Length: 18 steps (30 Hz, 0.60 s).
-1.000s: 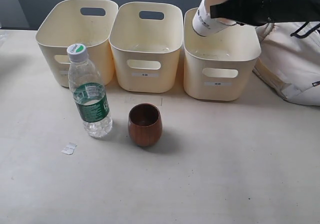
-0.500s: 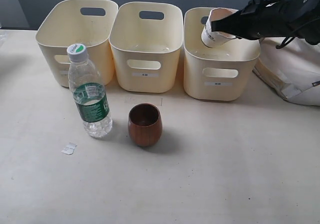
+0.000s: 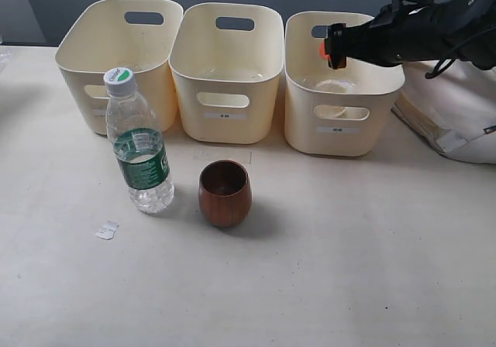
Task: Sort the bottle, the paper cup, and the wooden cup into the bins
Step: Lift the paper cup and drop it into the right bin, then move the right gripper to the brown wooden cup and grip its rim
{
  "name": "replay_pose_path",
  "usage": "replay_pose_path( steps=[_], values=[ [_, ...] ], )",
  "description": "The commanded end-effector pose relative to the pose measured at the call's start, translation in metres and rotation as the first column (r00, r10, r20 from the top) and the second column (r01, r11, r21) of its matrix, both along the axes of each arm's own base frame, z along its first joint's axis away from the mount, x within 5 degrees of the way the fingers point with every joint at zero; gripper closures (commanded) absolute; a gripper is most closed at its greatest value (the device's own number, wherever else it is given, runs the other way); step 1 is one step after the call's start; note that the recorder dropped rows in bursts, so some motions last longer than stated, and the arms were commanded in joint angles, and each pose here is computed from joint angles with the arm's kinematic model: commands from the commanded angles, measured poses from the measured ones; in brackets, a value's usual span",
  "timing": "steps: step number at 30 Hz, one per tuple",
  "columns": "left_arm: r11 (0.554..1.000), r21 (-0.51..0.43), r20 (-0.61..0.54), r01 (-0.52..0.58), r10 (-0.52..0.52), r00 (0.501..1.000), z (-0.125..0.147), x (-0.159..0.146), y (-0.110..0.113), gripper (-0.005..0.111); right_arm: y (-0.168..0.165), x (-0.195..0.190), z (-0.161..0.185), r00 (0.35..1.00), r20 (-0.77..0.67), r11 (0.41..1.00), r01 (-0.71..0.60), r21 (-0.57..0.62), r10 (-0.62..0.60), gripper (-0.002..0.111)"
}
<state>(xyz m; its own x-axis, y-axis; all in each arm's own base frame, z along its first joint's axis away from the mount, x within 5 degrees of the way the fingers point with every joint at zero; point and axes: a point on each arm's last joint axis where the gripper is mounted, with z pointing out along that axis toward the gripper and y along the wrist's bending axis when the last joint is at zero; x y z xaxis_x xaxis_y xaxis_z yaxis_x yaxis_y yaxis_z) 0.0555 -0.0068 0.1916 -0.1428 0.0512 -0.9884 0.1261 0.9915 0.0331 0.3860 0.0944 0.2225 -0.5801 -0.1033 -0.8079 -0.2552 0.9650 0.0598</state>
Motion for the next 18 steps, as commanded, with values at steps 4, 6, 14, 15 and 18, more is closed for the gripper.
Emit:
replay_pose_path(
  steps=[4, 6, 14, 15, 18],
  values=[
    [1.000, -0.005, 0.010, 0.000, 0.000, 1.000, 0.001, 0.000, 0.000, 0.106, 0.003, -0.021, 0.041, 0.997, 0.003, 0.995, -0.080, 0.056, 0.080, 0.004],
    [1.000, -0.005, 0.010, 0.000, 0.000, 1.000, 0.001, 0.000, 0.000, 0.106, 0.005, -0.033, 0.056, 0.993, 0.004, 0.990, -0.121, 0.074, 0.121, 0.004],
    [1.000, -0.005, 0.010, 0.000, 0.000, 1.000, 0.001, 0.000, 0.000, 0.106, 0.055, -0.079, 0.074, 0.906, -0.071, 0.908, -0.412, 0.074, 0.417, 0.004],
    [1.000, -0.005, 0.010, 0.000, 0.000, 1.000, 0.001, 0.000, 0.000, 0.106, 0.063, -0.082, 0.071, 0.891, -0.081, 0.895, -0.442, 0.068, 0.446, 0.004],
    [1.000, -0.005, 0.010, 0.000, 0.000, 1.000, 0.001, 0.000, 0.000, 0.106, 0.099, -0.093, 0.052, 0.832, -0.131, 0.842, -0.537, 0.052, 0.539, 0.004]
  ],
)
